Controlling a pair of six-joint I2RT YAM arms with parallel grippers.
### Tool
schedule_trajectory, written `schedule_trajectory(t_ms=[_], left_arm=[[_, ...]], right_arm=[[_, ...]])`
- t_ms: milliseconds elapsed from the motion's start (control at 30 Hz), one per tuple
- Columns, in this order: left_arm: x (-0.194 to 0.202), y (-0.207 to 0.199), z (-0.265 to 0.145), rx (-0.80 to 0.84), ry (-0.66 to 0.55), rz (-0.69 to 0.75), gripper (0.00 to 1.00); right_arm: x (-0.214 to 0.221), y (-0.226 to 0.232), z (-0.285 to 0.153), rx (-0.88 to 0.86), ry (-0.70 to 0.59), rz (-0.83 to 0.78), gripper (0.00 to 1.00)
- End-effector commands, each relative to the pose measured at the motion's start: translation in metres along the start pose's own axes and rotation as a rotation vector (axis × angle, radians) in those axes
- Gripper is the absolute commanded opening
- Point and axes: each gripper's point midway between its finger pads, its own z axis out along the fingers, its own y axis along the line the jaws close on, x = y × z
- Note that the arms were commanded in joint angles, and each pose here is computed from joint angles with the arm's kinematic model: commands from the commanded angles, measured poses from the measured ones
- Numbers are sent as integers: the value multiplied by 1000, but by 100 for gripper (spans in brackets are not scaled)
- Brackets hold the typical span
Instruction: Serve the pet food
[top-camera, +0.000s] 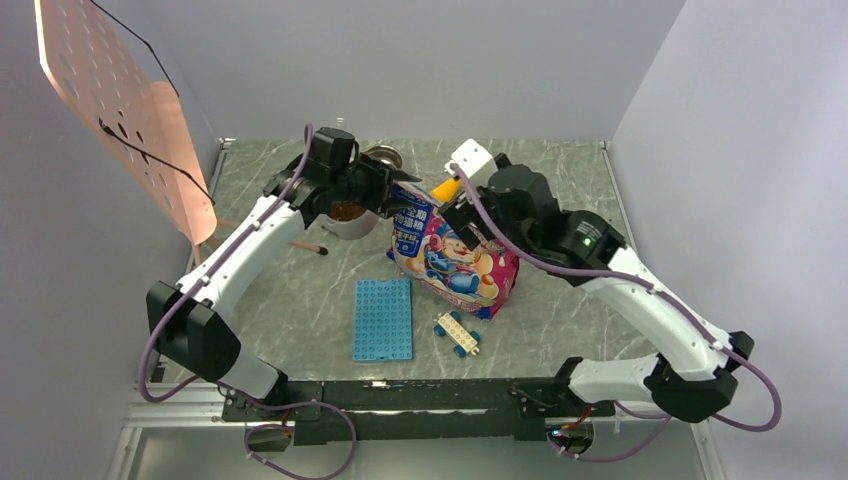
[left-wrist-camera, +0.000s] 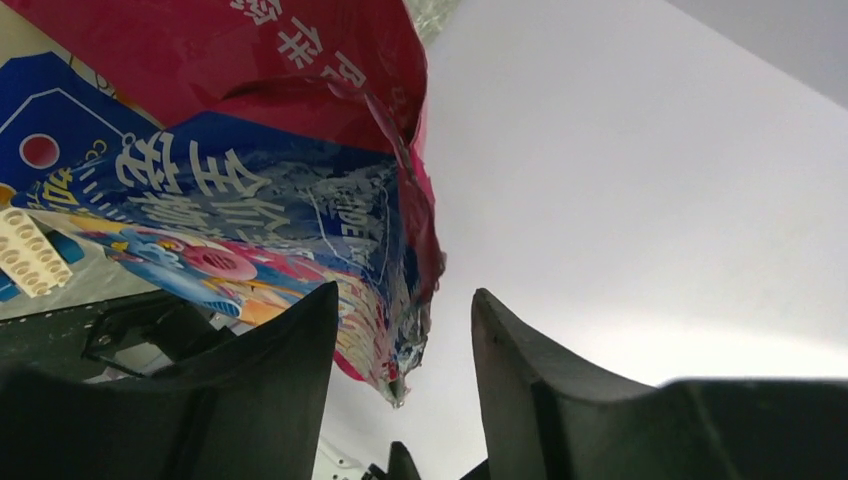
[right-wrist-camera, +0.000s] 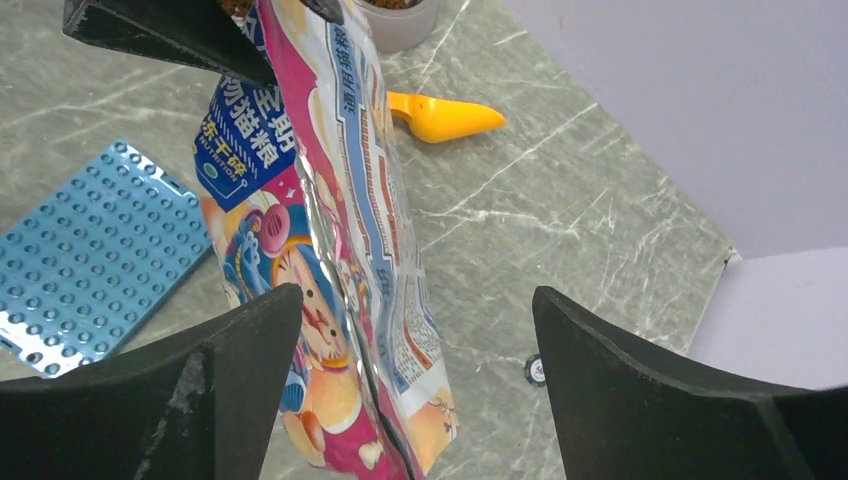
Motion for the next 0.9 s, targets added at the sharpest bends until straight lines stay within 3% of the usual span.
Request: schedule_trajectory(t_ms=[0,133,467,633,767,867], left_arm=[[17,-20,-30,64,31,53,58],[25,-9,-37,38,45,76,60],[76,-1,-26,80,192,132,59],[92,3,-14,67,228,158,55],[101,-2,0,75,246,155,45],[101,-1,6,67,237,152,45]], right_arm=[[-8,-15,-41,13,-53,127,94],[-1,-15,-58,-1,-74,201,99],[31,-9,-58,14,-1,263,97],[31,-6,-55,-1,10,239,94],[30,-5,-53,-6,14,228,92],[29,-7,-53,2,5,229,92]])
